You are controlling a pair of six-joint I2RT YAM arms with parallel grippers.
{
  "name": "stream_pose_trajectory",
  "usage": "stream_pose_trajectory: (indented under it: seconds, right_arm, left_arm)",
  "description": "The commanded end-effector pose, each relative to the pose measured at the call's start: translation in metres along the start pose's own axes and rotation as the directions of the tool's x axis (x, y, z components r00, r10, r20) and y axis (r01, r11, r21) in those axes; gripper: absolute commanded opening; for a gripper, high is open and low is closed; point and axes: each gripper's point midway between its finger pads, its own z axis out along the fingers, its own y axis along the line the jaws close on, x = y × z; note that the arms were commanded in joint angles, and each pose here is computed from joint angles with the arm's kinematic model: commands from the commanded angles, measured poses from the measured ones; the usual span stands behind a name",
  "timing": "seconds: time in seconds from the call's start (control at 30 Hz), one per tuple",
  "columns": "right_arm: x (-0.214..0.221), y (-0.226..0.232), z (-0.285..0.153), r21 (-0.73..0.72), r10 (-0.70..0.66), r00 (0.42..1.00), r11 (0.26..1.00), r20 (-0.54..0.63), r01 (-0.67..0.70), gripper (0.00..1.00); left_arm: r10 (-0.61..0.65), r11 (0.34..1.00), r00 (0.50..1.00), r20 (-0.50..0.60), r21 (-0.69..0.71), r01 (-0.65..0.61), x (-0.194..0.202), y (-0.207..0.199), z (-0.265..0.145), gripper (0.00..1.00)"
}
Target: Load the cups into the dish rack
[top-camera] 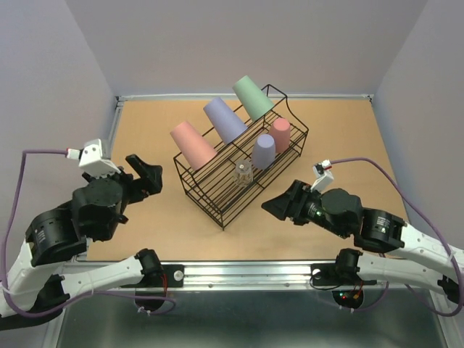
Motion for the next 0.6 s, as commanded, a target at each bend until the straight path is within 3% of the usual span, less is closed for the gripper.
stream_pose_trajectory:
  seconds: [0.0,0.13,0.57]
  right_arm:
    - [-0.009,0.032,0.0,-0.055,-0.02,1.0,0.998,-0.006,0.02,0.79]
    - [-0.004,0.031,0.007,-0.043,-0.017,1.0,0.999,-0.02,0.016,0.79]
    - [0.004,0.014,0.01,-0.019,0.028,0.999,0.999,-0.021,-0.029,0.82]
  left_arm:
    - [-0.038,0.998,0.999,-0.037,-0.055,0.036,0.021,0.022,-0.002,0.97]
    - [-0.092,0.994,0.996,-0.011,-0.051,0.092,0.023,0.037,-0.008,0.97]
    - [-0.097,0.993,0.993,-0.067,-0.07,0.092,0.069,0.067,-0.008,0.97]
